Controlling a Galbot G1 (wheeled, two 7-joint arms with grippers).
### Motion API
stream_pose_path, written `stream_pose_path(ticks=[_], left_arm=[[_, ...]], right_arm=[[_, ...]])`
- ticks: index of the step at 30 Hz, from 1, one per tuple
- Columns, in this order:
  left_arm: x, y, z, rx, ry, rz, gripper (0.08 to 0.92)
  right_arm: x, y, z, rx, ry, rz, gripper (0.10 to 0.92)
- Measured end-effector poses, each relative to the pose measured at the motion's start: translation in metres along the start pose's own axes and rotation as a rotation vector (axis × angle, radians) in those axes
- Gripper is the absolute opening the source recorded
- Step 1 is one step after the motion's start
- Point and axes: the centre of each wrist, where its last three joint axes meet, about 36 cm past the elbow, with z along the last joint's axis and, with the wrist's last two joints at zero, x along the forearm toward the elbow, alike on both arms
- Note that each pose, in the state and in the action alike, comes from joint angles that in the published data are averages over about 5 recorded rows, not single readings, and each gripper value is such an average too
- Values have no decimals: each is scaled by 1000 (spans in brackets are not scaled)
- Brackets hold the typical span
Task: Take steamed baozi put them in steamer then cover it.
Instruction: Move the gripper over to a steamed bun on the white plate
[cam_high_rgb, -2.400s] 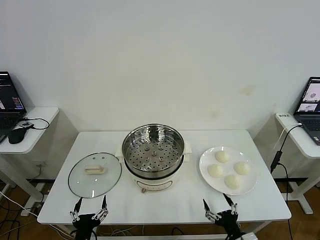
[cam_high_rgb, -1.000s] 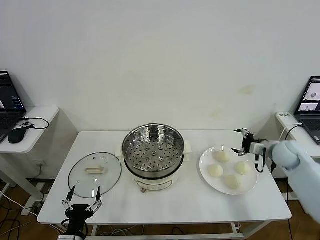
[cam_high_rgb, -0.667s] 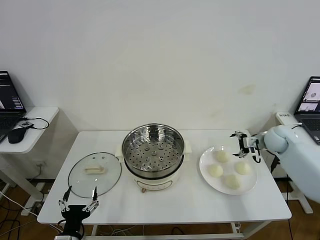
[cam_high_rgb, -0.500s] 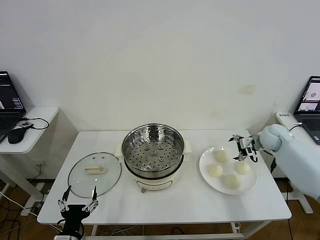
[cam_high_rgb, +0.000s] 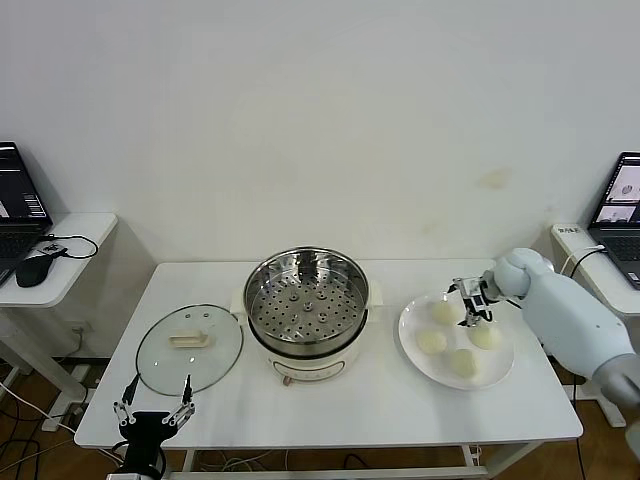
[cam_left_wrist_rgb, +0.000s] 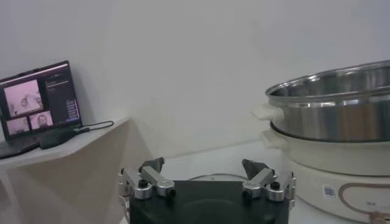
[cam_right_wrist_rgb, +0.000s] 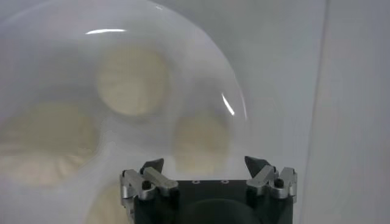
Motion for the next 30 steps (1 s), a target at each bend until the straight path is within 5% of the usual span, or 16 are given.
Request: stream_pose_path(ticks=[30], left_arm=[[2,2,-4,0,-15,-5,823]], right_arm=[[-11,-17,-8,-25,25,-33,578]])
